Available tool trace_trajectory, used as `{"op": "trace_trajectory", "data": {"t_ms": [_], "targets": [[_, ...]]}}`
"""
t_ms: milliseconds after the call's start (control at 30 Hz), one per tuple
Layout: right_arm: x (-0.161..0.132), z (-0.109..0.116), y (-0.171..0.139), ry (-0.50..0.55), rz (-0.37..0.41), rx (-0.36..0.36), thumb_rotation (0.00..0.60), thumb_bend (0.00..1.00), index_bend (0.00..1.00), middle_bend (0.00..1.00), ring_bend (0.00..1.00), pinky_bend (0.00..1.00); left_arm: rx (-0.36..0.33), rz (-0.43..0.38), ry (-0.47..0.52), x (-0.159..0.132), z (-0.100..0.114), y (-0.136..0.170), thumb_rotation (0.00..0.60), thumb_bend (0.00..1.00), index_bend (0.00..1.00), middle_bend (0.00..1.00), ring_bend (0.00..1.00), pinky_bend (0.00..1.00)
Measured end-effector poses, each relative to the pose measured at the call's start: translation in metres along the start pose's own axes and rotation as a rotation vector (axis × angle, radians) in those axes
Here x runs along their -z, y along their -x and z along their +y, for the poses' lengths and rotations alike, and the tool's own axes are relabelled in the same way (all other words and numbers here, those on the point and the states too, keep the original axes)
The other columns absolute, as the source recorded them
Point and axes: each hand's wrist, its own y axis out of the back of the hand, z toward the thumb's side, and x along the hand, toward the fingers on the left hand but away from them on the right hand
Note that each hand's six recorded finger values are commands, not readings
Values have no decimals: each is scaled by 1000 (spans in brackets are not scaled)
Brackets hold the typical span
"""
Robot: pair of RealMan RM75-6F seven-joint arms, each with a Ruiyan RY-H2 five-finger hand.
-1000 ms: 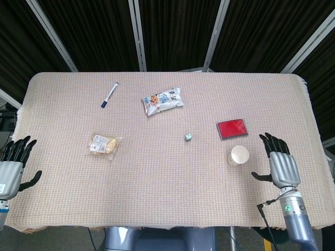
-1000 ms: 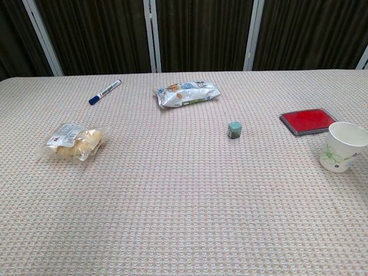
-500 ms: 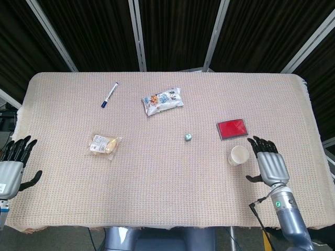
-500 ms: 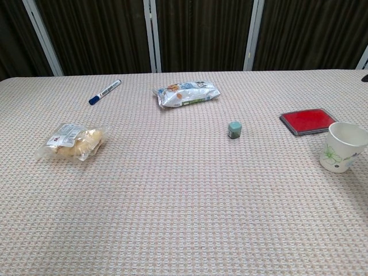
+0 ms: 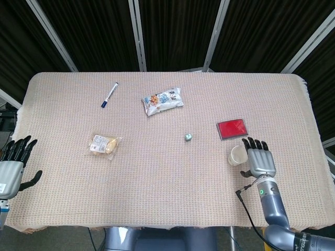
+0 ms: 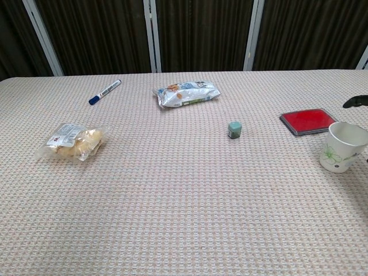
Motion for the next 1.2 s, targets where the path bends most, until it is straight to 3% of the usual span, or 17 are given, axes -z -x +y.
{"op": "trace_trajectory", "data": {"t_ms": [267,733,967,1200], "targets": [[-1,-7,13,-14,-22,0,600,110,152,0,0,0,-1,1,0,0,0,0,600,265,0,0,0,0],[1,-15,23,-10,-45,12,600,229,367,16,0,0,-1,1,0,0,0,0,600,267,0,0,0,0],[-7,-10,19,49,-20,41,600,228,381,19,0,0,-1,0,0,0,0,0,600,264,0,0,0,0],[-29,-7,9,159,37,13,600,230,385,19,0,0,-1,0,0,0,0,0,600,264,0,0,0,0]]}}
